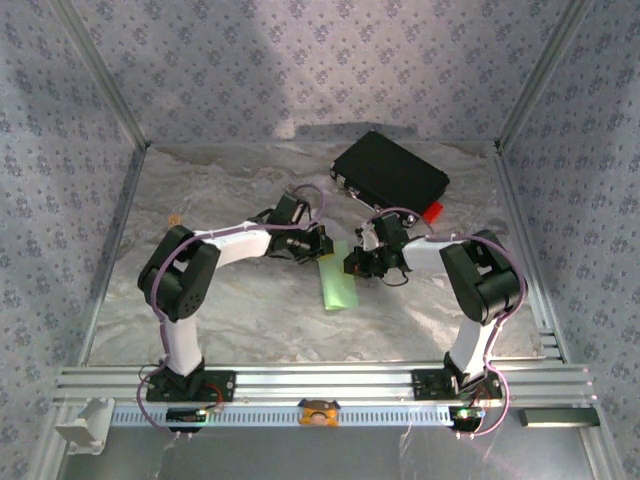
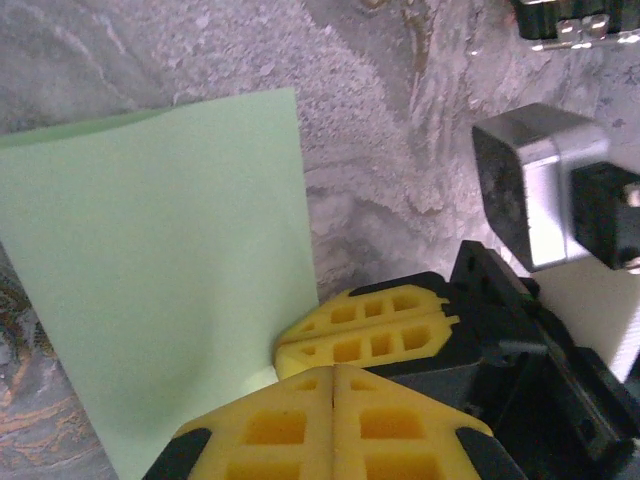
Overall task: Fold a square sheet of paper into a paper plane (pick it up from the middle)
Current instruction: First fold the square sheet of paper in half at the center of the table.
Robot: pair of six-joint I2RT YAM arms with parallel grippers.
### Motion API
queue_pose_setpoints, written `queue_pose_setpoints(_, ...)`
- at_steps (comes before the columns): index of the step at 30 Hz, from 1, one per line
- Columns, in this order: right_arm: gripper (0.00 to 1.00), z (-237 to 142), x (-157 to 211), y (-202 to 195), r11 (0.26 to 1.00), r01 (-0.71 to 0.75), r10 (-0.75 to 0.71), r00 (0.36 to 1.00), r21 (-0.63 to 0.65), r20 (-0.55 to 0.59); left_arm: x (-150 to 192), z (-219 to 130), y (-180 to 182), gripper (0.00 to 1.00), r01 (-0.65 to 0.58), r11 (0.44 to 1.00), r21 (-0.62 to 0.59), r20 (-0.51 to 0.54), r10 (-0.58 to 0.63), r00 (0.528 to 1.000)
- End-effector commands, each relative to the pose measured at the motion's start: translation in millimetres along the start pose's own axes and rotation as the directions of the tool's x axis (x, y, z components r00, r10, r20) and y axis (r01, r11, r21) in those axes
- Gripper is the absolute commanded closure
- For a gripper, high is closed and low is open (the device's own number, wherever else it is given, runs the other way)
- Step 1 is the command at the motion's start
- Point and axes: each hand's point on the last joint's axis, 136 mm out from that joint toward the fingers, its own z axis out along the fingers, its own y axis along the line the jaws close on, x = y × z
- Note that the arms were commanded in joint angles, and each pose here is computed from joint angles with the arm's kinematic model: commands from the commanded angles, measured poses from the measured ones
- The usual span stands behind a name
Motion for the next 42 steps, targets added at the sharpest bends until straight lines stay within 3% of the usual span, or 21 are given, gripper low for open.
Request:
queue_pose_setpoints(1, 1.0, 4.1, 41.1, -44.0, 0.982, -0.115, 0.13, 0.987, 0.152, -0.095, 7.3, 5.6, 4.5, 1.0, 0.017, 1.0, 0.001, -0.046, -0.017, 0.999)
queue_pose_setpoints(15, 1.0, 2.7, 43.2, -45.5, 0.981, -0.117, 0.132, 0.987, 0.156, -0.096, 25.0, 16.7, 61.6, 1.0, 0.026, 0.987, -0.156, -0.076, -0.039, 0.996)
queue_pose_setpoints(22, 1.0, 2.6, 44.8, -48.1, 0.979, -0.122, 0.138, 0.986, 0.164, -0.092, 24.3, 5.3, 92.6, 1.0, 0.031, 0.967, -0.254, -0.048, -0.044, 0.998)
queue_pose_setpoints(32, 1.0, 1.8, 43.8, -47.5, 0.979, -0.12, 0.136, 0.987, 0.163, -0.086, -11.4, -5.1, 28.8, 1.0, 0.009, 0.998, -0.064, 0.005, -0.009, 1.0)
queue_pose_setpoints(42, 1.0, 2.4, 44.3, -49.0, 0.978, -0.126, 0.141, 0.986, 0.165, -0.085, -18.5, 10.2, 49.0, 1.0, 0.048, 0.997, -0.057, -0.033, -0.05, 0.998)
